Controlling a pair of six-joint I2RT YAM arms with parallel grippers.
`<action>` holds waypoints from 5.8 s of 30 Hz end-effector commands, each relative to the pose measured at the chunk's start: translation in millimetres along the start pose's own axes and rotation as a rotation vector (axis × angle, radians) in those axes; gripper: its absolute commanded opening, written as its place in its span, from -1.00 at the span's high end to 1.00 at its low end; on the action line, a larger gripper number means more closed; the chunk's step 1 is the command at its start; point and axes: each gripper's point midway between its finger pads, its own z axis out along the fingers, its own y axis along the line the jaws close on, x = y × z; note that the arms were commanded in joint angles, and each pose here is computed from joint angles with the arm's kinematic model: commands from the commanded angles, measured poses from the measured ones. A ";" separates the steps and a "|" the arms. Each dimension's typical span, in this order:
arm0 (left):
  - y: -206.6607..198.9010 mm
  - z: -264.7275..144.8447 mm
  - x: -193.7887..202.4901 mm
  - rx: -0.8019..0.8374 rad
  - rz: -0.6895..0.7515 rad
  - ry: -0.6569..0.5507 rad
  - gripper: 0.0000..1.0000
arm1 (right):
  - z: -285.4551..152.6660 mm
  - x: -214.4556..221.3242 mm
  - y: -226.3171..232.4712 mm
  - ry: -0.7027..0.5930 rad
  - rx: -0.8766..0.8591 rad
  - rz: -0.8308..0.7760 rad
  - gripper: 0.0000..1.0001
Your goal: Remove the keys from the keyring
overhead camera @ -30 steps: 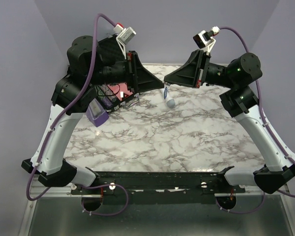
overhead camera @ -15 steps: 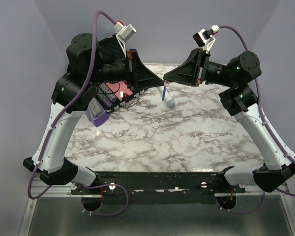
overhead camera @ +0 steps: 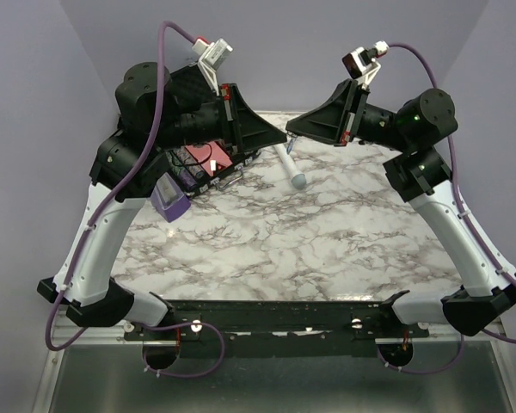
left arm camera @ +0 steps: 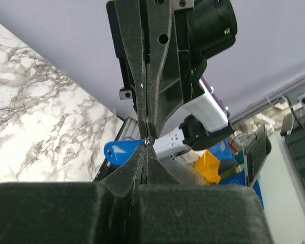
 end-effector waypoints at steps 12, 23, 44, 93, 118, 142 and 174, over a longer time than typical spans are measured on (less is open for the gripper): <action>8.5 6.3 -44.1 -0.169 -0.144 -0.333 1.00 | 1.6 -17.9 -3.1 -0.146 0.023 -0.008 0.98; 5.9 5.5 -46.1 -0.220 -0.180 -0.446 1.00 | -2.8 -26.6 -10.6 -0.229 0.065 0.005 0.98; 10.4 -21.9 -43.7 -0.322 -0.143 -0.526 -0.23 | -9.6 -20.8 -9.1 -0.234 0.083 0.013 0.99; -15.0 -9.2 2.4 0.133 0.122 0.053 0.38 | -3.1 4.5 1.0 -0.030 0.017 0.035 0.98; -8.2 1.8 -20.0 -0.017 0.021 -0.137 1.00 | -2.1 -7.9 -5.9 -0.111 0.044 0.025 0.98; 12.6 4.4 -29.8 -0.256 -0.229 -0.474 1.00 | -8.1 -25.2 -24.3 -0.262 0.124 0.048 0.98; 3.0 -21.5 -24.0 -0.307 -0.046 -0.460 -0.39 | -16.0 -27.6 -32.8 -0.316 0.182 0.056 0.98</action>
